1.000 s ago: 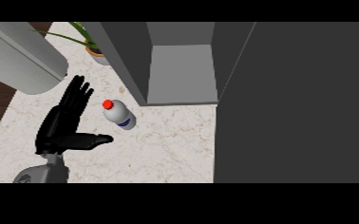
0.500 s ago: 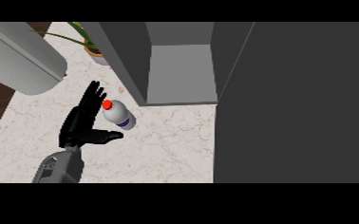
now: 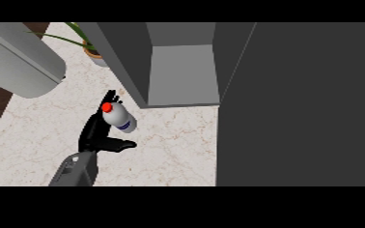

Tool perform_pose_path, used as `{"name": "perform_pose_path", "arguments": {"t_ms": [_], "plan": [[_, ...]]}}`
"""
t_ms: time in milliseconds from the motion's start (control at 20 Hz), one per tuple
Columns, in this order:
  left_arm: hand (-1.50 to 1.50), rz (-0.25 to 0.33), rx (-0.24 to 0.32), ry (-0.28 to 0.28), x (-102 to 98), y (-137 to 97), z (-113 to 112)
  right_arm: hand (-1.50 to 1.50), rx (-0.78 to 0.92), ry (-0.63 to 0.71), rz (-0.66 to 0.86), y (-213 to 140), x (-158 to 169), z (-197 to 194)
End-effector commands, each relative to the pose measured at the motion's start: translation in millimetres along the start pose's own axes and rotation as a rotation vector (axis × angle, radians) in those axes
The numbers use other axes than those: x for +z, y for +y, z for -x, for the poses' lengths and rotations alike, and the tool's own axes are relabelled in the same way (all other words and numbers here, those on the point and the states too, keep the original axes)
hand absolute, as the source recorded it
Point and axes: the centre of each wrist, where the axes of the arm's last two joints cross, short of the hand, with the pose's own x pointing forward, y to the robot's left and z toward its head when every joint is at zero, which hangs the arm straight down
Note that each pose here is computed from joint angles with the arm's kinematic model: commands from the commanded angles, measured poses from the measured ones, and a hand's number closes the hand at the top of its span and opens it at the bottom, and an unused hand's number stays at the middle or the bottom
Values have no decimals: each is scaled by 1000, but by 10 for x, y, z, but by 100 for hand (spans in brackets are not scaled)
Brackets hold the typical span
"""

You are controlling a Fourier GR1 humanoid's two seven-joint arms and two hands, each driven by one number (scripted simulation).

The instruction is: Pick up the bottled water, place it into the cabinet and close the cabinet

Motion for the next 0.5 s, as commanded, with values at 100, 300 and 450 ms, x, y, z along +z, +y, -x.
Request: {"name": "perform_pose_path", "arguments": {"t_ms": [100, 300, 450], "plan": [[150, 15, 53, -46, -34, -54, 171, -150, 50, -57, -28, 38, -7, -317], [150, 16, -61, -64, -25, 45, 156, -150, 48, -40, -27, 49, 27, -450], [150, 23, -138, -106, -46, -39, 201, -150, 54, -57, -6, 100, 7, -323]]}}
